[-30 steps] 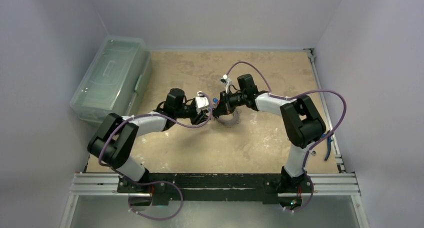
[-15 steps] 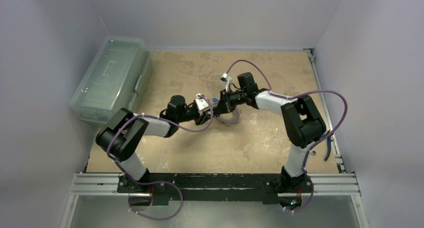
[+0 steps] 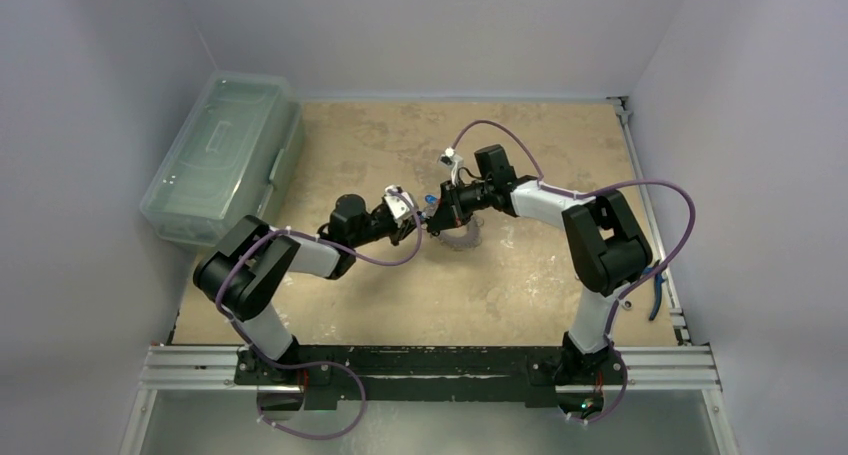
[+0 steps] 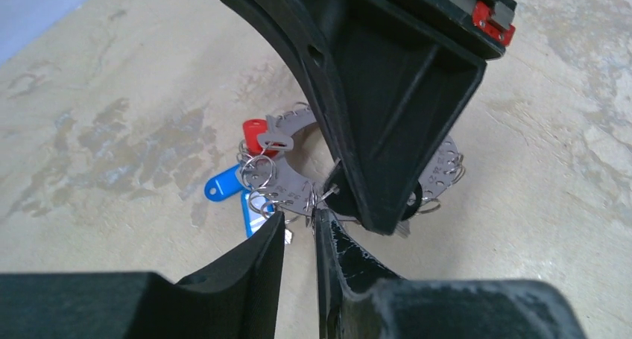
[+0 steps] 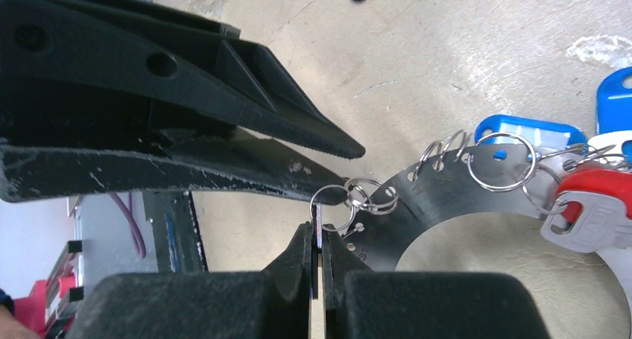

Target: Remove the keys from the keyring

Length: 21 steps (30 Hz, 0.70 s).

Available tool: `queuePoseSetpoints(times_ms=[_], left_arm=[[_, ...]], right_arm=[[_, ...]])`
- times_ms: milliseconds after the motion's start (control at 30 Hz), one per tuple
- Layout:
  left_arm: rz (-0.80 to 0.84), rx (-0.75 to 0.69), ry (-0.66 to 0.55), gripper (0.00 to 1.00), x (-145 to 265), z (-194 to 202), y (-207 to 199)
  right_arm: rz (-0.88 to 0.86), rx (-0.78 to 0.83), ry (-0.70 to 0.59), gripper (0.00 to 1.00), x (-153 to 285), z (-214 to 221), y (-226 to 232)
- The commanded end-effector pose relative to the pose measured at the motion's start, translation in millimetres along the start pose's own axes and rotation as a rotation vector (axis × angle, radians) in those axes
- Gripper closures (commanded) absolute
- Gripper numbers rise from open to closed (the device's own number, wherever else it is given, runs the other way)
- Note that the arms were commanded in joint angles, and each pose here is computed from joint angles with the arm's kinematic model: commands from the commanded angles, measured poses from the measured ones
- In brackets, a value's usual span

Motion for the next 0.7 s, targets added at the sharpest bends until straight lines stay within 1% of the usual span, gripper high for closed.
queuePoseSetpoints(times_ms=[0, 67, 133, 400, 500, 667], left_arm=[[-0.076, -0.060, -0.097, 0.81, -0.5, -16.4, 10.5], [-0.063, -0.068, -0.102, 0.82, -0.1, -16.3, 9.5], [-0.019, -0.086, -0.101, 0.81, -1.0, -15.0, 5.7], [0.121, -0.112, -0.105, 0.66, -1.2, -13.2, -5.7], [0.152, -0.131, -0.101, 0.64, 0.5, -12.0, -8.7], [0.190, -0.140, -0.092, 0.64, 2.0, -10.0, -12.1]], right_arm=[[-0.072, 0.050, 0.014, 1.00, 3.5, -3.9, 15.4], [-0.085, 0.049, 0.020, 1.00, 3.2, -3.1, 16.3], [-0.091, 0.054, 0.021, 1.00, 3.1, -3.6, 17.6], [-0.103, 0.083, 0.019, 1.00, 5.7, -6.8, 22.7], [-0.093, 0.098, 0.015, 1.00, 7.7, -9.7, 23.7], [-0.069, 0.133, 0.001, 1.00, 12.6, -16.0, 28.4]])
Point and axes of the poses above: each gripper's point midway between its finger pads, its own x axis back along the fingers, its own y axis along the line the jaws close on, z = x × y, the point moved 9 cm from there along x, back along the fingers, and after that the axes turned 9 degrees about -x, right-handed, at the moved point
